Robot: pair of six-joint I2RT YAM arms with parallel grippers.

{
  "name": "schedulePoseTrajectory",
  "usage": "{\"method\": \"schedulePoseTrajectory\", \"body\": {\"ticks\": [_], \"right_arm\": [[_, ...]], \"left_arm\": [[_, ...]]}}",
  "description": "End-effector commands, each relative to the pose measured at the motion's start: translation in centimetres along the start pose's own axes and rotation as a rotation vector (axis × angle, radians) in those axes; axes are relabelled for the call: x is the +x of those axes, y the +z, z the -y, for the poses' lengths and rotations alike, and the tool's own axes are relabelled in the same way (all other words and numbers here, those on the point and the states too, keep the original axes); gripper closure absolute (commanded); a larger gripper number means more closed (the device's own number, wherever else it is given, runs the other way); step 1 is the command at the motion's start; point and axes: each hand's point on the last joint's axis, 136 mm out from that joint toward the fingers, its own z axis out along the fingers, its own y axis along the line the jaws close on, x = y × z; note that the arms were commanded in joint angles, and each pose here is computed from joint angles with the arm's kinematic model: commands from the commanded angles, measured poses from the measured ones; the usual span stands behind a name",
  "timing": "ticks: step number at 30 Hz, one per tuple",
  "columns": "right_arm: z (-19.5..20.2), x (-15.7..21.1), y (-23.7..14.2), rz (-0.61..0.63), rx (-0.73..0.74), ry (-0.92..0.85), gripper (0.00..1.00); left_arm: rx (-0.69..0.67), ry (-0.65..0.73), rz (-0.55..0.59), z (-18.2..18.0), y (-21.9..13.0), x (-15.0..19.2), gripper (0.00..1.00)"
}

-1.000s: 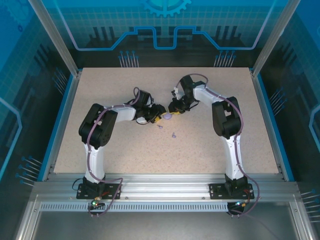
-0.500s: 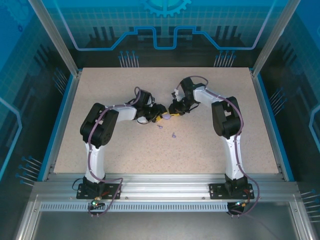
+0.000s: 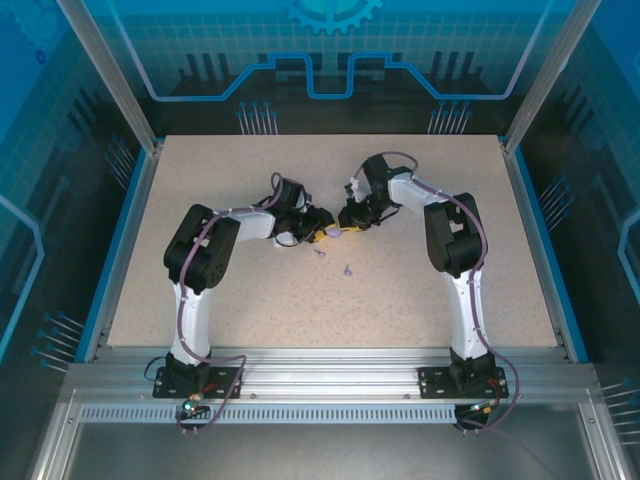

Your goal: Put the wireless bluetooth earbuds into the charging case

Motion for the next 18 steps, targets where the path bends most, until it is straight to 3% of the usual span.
{"method": "schedulePoseTrajectory", "body": {"ticks": [1,10,18], "right_arm": [[1.3,0.8,1.3,-0.036,0.005,0.043,0.79],[1.0,0.8,1.3,-0.031,-0.014,0.044,0.79],[0.3,0.4,-1.3,0.031,-0.013,0.034,0.73]], "left_arm": [[-0.012,-0.021,-0.075,-1.0,2.1,1.7,0.61],[0.009,-0.007,-0.087,-0.4,2.4,2.0,0.66],[-0.013,0.036,-0.059,0.1,1.4,1.9,0.81]]}}
